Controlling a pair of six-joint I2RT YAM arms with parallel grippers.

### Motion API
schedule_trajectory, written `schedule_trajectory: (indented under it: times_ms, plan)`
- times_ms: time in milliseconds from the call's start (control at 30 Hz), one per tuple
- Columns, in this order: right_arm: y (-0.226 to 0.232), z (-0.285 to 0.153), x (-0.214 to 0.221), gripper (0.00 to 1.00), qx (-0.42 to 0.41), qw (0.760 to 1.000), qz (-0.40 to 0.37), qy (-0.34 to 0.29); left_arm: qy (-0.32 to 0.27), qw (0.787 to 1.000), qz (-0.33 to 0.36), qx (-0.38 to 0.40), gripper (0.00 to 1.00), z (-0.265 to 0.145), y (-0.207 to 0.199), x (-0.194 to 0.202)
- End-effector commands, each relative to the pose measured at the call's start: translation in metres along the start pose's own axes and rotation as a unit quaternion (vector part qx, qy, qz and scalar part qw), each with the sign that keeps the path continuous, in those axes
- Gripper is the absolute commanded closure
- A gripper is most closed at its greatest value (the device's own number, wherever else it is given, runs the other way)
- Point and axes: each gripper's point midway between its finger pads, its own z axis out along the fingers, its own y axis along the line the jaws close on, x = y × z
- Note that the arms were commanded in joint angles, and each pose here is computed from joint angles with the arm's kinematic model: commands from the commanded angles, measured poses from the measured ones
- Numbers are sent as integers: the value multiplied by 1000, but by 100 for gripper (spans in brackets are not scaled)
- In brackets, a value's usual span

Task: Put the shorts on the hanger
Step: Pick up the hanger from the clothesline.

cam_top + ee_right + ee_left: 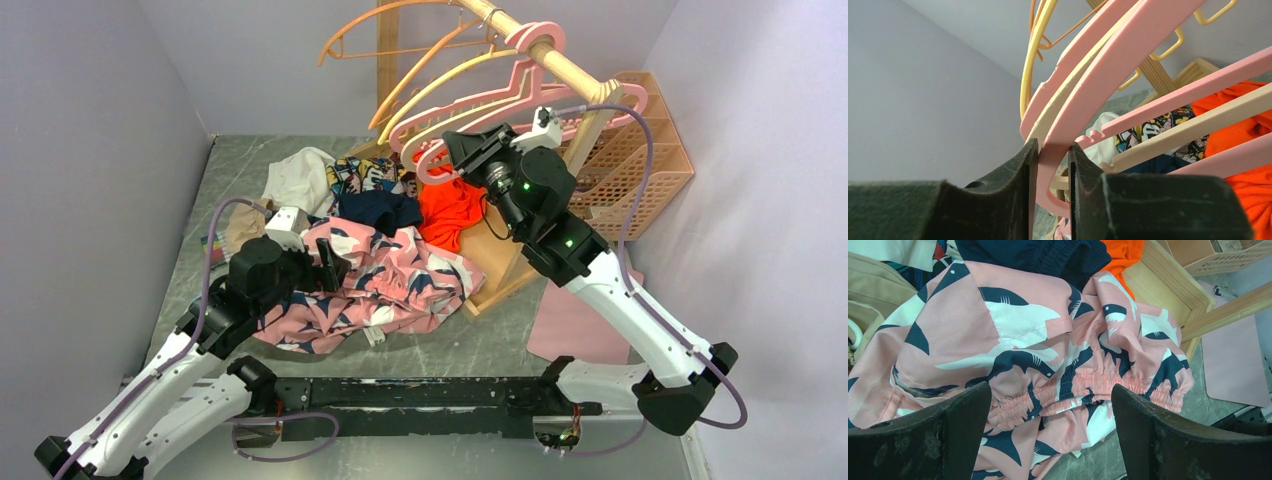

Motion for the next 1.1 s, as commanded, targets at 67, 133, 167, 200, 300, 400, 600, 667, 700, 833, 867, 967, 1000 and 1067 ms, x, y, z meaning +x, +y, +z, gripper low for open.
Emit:
schedule_trajectory:
  times_ms: [67,133,167,200,300,400,600,667,700,833,867,967,1000,1067]
  plan:
    - [23,-15,-18,100,-67,997,-20,-24,-13,1000,-2,9,7,-2,-4,-7]
    - [25,-18,-20,100,-76,996,-27,-29,-13,1000,-2,10,7,-2,-4,-7]
    - [25,-18,-20,100,-79,996,-29,-30,-14,1000,-2,11,7,-2,-4,-7]
    - [26,-19,-22,100,-82,996,-30,-34,-13,1000,-2,11,7,-2,-4,-7]
    - [27,-22,-29,100,-87,995,-30,-48,-11,1000,-3,8,7,-1,-3,-6]
    - [24,-23,-35,100,-74,995,-25,-59,-10,1000,-2,7,7,-1,-3,-6]
    - [21,-34,-54,100,-76,991,5,-106,-10,1000,-2,7,7,-1,-3,-6]
    - [18,-34,-58,100,-64,992,11,-111,-9,1000,-1,7,7,-1,-3,-6]
    - [18,-33,-58,100,-60,992,12,-110,-9,1000,-2,6,7,0,-3,-6]
    - [15,-32,-61,100,-51,991,29,-119,-8,1000,0,7,7,0,-3,-5]
    - [17,-33,-63,100,-55,991,32,-122,-7,1000,-1,6,7,1,-3,-5]
    - [18,-34,-70,100,-51,989,44,-133,-7,1000,-1,7,7,0,-3,-5]
    - [17,-35,-71,100,-49,988,50,-136,-7,1000,-1,7,7,0,-3,-5]
    - [15,-36,-75,100,-43,987,60,-145,-8,1000,-1,6,7,0,-3,-5]
